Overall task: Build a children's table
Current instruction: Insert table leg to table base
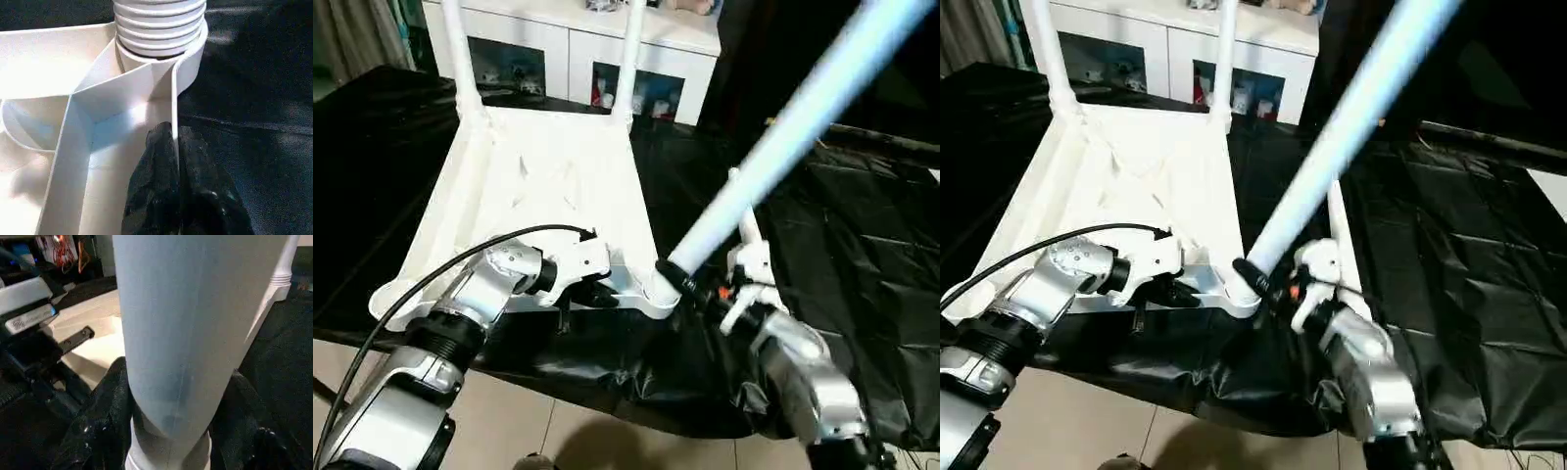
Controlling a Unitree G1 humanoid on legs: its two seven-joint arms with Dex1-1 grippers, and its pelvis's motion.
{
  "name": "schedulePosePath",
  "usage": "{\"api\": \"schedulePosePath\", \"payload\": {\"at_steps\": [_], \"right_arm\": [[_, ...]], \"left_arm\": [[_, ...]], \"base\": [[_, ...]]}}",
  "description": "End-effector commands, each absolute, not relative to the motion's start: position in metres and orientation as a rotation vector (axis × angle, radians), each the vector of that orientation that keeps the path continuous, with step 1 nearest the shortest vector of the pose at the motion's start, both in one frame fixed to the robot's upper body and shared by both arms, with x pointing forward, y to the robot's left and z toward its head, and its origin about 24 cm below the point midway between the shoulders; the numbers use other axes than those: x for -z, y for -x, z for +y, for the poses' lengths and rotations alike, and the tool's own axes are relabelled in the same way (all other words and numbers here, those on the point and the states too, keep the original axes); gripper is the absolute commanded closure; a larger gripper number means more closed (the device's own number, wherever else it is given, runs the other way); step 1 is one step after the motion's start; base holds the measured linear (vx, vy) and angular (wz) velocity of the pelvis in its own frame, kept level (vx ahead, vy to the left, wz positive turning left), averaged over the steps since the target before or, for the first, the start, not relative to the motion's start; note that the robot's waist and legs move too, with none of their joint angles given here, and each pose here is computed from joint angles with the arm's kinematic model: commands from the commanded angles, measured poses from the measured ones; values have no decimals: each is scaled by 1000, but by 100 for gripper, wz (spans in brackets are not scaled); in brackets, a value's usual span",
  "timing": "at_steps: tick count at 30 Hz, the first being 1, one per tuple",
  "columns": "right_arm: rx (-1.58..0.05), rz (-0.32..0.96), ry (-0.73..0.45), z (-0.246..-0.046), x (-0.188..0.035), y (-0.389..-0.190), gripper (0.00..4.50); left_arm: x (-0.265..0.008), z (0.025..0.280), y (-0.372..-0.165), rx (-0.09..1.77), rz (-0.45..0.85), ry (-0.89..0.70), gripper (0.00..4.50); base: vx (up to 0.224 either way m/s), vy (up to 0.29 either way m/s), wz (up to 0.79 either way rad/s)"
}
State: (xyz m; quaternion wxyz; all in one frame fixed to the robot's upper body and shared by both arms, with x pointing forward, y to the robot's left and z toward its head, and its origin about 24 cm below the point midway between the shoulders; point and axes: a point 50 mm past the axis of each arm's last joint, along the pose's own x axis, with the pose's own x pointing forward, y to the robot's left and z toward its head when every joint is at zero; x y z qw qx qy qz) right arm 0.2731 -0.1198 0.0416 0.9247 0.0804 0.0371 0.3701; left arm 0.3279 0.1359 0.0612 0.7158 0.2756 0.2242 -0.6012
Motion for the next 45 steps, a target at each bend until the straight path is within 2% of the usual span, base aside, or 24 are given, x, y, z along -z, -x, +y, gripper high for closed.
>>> {"api": "schedulePosePath", "payload": {"at_steps": [1,11,16,21,27,33,35,39,45], "right_arm": [[-774,250,-141,-123,-12,-262,265],[-917,305,-107,-122,-25,-278,265],[-1030,367,17,-130,-29,-287,265],[-1094,409,63,-131,-29,-287,265],[-1217,480,91,-132,-27,-283,265],[-1334,541,74,-135,-21,-269,265],[-1390,549,70,-134,-18,-261,265],[-1429,545,81,-133,-16,-255,265],[-1419,535,64,-132,-13,-253,265]], "left_arm": [[-73,134,-336,1285,426,-613,450],[-72,134,-328,1388,439,-658,450],[-69,138,-324,1424,466,-692,450],[-69,139,-324,1423,471,-698,450],[-70,139,-323,1440,472,-700,450],[-72,136,-315,1541,459,-677,450],[-74,134,-309,1632,454,-672,450],[-74,135,-308,1665,469,-704,450],[-78,134,-315,1620,456,-715,450]], "base": [[0,0,0],[0,0,0],[0,0,0],[0,0,0],[0,0,0],[0,0,0],[0,0,0],[0,0,0],[0,0,0]]}}
